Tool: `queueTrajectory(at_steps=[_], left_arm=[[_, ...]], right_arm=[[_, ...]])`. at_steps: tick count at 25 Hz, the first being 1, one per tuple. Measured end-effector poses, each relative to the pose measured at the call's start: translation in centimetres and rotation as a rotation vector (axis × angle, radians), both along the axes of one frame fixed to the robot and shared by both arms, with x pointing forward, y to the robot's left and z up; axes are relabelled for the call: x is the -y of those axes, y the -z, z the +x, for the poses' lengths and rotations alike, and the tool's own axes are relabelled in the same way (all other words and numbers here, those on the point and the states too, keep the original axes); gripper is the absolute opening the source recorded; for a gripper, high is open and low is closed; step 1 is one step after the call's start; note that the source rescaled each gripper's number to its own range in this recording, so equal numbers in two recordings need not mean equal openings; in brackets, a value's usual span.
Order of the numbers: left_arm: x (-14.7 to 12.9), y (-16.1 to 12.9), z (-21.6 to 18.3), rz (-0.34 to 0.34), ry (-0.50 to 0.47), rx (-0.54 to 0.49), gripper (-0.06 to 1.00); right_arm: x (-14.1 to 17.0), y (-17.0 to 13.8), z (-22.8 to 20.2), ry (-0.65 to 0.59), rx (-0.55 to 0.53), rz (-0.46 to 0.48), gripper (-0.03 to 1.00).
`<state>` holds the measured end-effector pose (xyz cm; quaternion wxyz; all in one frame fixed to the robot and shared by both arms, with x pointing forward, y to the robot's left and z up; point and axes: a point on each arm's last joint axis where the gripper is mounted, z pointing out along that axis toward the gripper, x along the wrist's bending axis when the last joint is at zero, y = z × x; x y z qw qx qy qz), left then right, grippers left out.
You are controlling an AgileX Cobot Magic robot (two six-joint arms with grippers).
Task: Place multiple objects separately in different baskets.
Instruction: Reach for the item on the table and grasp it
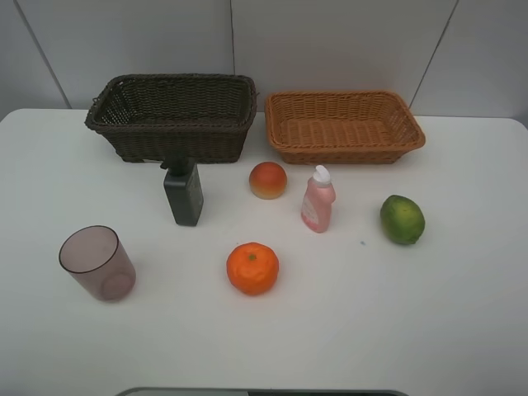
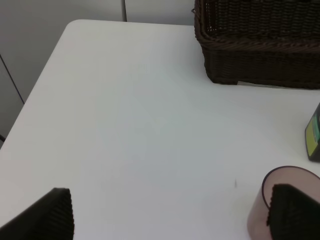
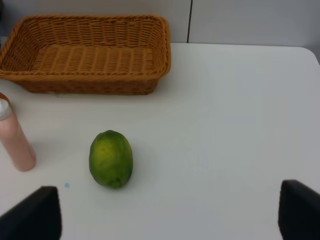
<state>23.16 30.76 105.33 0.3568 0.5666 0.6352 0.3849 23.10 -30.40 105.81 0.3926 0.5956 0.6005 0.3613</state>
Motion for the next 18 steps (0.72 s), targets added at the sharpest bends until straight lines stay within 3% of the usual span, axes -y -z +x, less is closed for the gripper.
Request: queueTrajectory(at_steps=[18], left_arm=[[0.00, 0.00, 0.00, 0.000, 0.000, 0.000, 1.00]], right_arm=[[0.00, 0.00, 0.00, 0.000, 0.000, 0.000, 0.86]])
